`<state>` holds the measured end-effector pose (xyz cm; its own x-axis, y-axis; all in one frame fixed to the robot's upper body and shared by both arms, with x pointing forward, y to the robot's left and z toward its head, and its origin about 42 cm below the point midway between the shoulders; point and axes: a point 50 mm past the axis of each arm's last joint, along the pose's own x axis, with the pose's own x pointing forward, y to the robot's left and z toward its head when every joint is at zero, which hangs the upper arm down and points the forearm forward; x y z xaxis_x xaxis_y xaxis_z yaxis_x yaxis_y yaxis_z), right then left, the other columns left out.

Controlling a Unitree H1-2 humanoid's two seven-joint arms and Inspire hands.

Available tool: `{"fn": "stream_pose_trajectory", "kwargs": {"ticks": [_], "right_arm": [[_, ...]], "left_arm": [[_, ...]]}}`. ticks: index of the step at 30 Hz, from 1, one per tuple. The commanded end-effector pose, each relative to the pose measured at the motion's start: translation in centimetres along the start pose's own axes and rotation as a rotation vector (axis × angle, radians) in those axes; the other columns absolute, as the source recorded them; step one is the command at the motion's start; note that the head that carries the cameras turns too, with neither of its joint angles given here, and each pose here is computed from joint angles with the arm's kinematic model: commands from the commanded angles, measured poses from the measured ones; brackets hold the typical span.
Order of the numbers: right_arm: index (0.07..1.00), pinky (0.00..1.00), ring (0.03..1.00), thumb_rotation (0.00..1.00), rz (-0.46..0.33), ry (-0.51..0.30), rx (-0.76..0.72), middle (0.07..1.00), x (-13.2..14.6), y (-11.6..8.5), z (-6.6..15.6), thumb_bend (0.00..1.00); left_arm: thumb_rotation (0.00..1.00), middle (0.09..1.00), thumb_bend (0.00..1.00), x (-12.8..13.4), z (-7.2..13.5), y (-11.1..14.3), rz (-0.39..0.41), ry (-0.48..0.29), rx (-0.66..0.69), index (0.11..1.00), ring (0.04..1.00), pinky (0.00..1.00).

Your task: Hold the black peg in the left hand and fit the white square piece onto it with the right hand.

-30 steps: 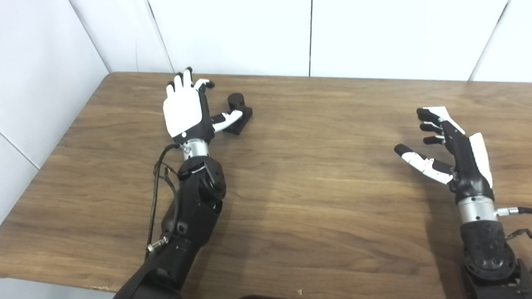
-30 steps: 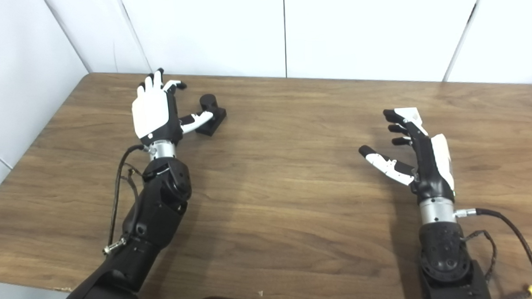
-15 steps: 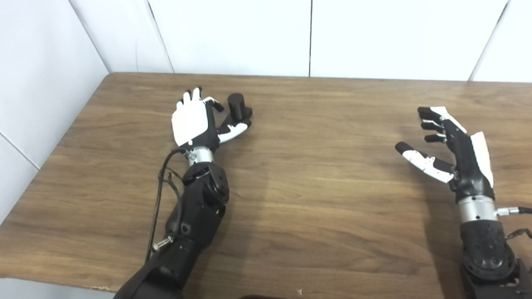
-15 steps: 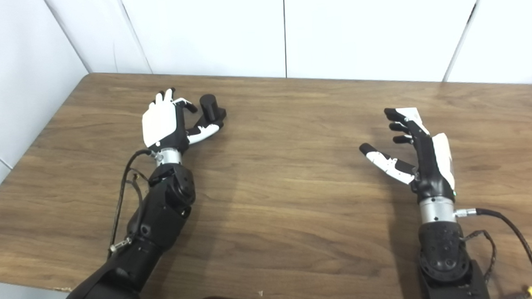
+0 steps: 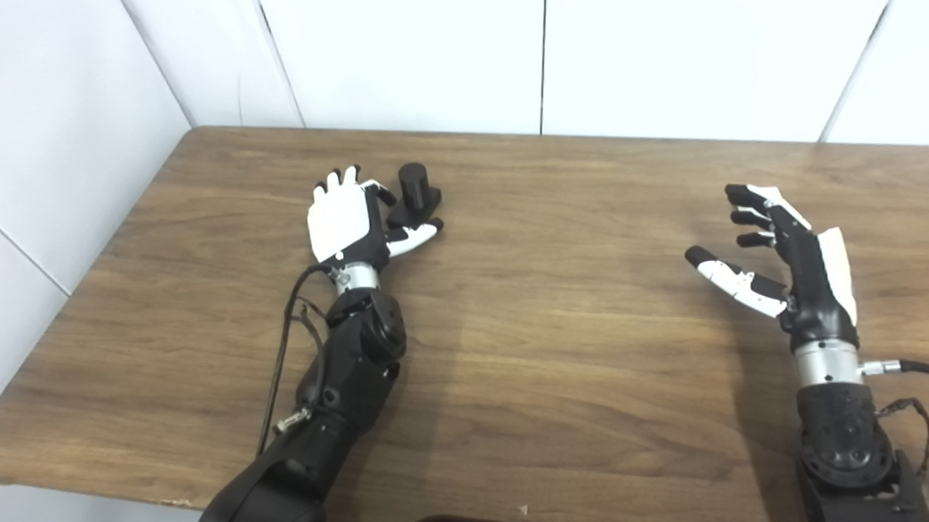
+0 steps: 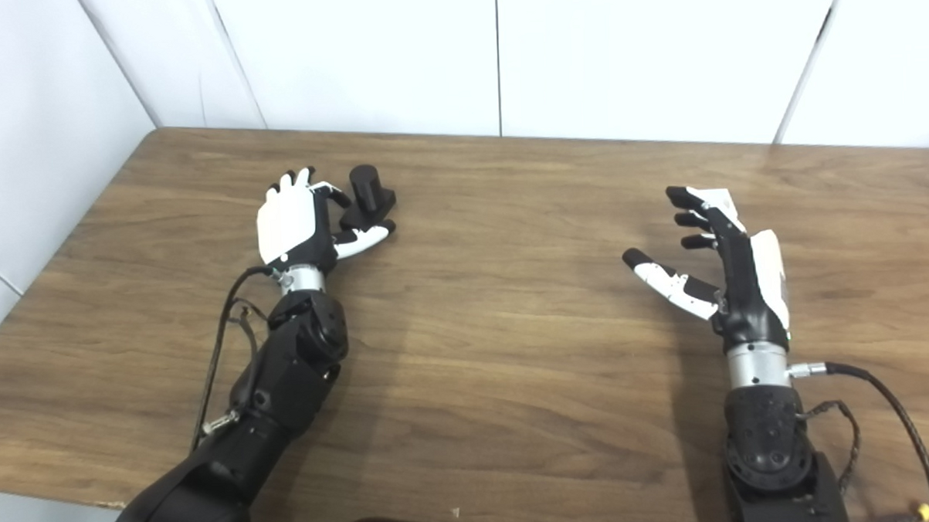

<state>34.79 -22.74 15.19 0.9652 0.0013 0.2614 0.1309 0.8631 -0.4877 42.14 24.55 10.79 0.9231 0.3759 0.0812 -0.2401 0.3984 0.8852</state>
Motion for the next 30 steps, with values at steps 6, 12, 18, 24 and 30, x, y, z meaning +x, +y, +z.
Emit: {"fn": "stream_pose_trajectory", "kwargs": {"ticks": [6, 12, 18, 24, 30], "right_arm": [[0.771, 0.64, 0.755, 0.34, -0.045, -0.065, 0.021, 0.795, 1.0, -0.7, 1.5, 0.60], [0.775, 0.65, 0.761, 0.36, -0.047, -0.064, 0.022, 0.797, 1.0, -0.6, 1.6, 0.60], [0.773, 0.65, 0.759, 0.34, -0.052, -0.070, 0.020, 0.795, 0.9, -0.6, 1.8, 0.59], [0.773, 0.64, 0.755, 0.33, -0.055, -0.069, 0.020, 0.795, 0.8, -0.8, 1.8, 0.59], [0.770, 0.65, 0.765, 0.34, -0.060, -0.067, 0.021, 0.798, 0.8, -0.9, 1.8, 0.59]], "left_arm": [[0.51, 0.953, 0.93, 1.3, 1.0, 0.1, 0.039, -0.020, 0.008, 0.596, 0.990, 1.00], [0.49, 0.953, 0.91, 1.8, 0.8, -0.3, 0.045, -0.006, 0.005, 0.589, 0.994, 1.00], [0.49, 0.953, 0.91, 2.4, 0.9, -0.3, 0.048, -0.007, 0.004, 0.582, 0.990, 1.00], [0.48, 0.946, 0.90, 2.7, 1.3, -0.1, 0.049, -0.007, 0.014, 0.578, 0.978, 1.00], [0.48, 0.935, 0.88, 2.8, 1.5, -0.2, 0.044, -0.011, 0.017, 0.579, 0.960, 0.97]]}}
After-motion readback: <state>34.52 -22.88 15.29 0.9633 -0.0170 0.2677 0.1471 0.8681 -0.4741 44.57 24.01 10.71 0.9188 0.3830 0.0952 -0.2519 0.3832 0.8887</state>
